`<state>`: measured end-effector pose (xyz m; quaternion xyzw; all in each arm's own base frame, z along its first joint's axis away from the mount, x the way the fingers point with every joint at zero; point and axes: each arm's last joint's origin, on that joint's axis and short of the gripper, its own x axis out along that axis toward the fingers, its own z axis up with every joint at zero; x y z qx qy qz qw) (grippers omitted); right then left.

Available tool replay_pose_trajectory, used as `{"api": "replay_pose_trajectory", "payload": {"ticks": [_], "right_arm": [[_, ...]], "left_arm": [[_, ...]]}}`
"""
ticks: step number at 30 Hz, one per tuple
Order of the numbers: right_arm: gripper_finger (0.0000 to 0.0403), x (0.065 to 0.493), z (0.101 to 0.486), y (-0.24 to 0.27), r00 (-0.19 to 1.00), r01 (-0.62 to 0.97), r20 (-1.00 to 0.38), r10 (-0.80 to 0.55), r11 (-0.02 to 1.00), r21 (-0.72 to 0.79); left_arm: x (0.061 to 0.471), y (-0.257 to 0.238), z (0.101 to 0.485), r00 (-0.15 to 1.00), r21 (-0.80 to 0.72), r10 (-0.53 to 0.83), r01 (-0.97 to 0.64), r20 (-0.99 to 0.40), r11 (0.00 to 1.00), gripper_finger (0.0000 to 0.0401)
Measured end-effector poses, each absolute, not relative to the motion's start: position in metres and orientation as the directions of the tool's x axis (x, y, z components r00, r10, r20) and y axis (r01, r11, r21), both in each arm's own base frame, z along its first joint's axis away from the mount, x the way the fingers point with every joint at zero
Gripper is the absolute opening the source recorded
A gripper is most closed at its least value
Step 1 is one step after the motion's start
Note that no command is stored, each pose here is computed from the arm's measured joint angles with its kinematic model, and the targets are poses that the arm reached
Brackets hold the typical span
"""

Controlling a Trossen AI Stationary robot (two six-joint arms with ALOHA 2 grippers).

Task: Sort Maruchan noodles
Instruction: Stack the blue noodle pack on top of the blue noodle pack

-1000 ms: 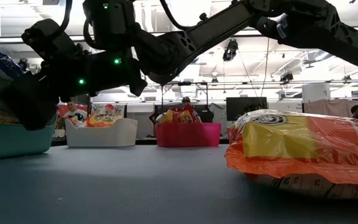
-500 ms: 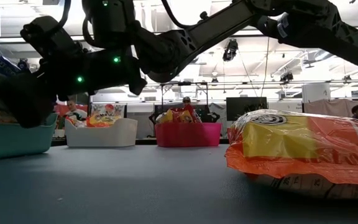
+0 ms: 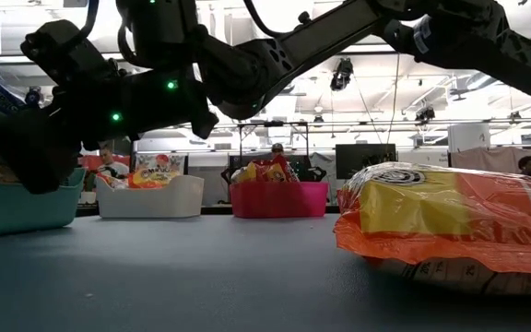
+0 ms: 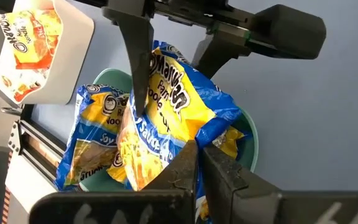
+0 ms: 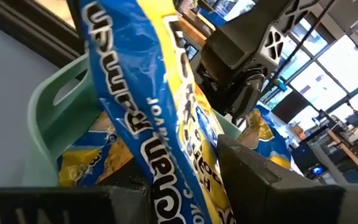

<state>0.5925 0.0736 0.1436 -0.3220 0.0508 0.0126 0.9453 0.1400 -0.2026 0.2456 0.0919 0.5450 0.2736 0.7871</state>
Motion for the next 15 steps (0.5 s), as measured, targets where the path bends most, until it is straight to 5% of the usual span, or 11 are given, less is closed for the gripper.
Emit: {"api": "replay_pose_trajectory", "payload": {"ticks": [7,15], "right_arm": [[0.0128,0.5925,0.1439,0.0738,0.995,-0.053,-0.101,-0.010,0.795,-0.604],[0.0187,0.5924,0.1440,0.0742,0.995,-0.050,-0.100,-0.013,0.800,-0.598]], "left_arm": [[0.1398,-0.2024,0.2456,0.255,0.446,0.533,-0.330,-0.807,0.832,0.0000],[0.1399,-0.2023,0.2456,0.255,0.446,0.533,-0.331,-0.807,0.832,0.0000]]}}
